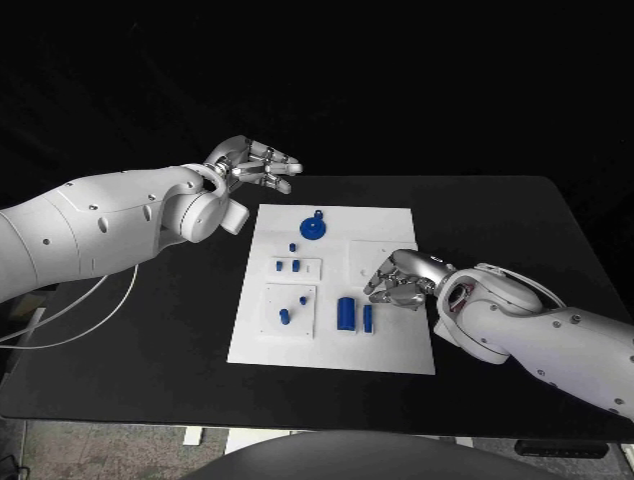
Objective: Assemble the parts on the task board
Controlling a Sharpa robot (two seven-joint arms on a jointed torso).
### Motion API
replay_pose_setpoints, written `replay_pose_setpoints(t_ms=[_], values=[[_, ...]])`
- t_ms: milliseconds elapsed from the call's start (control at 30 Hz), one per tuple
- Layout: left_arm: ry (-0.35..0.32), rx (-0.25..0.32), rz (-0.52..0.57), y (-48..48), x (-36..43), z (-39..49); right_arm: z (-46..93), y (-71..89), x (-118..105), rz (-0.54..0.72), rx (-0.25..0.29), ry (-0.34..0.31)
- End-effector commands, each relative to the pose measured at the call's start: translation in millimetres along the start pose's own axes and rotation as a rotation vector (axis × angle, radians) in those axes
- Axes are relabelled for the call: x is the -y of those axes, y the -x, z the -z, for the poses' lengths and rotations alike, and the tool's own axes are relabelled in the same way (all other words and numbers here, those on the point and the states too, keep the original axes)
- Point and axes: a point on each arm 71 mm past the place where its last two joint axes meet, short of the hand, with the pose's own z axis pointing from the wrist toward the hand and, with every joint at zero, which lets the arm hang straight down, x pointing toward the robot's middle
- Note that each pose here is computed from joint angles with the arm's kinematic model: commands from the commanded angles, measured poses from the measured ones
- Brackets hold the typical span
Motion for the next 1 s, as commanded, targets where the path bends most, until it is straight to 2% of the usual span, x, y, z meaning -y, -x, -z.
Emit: replay_pose_setpoints(t_ms=[33,467,1000], values=[[-0.009,-0.015,0.005,-2.4,1.7,-0.6,0.1,-5.2,0.3,0.063,-0.04,-0.003],[-0.009,-0.016,0.005,-2.7,1.8,-0.6,-2.2,-13.9,3.9,0.121,-0.011,-0.044],[-0.005,-0.015,0.004,-2.0,1.3,-0.3,-1.8,-24.2,2.8,0.12,-0.016,-0.042]])
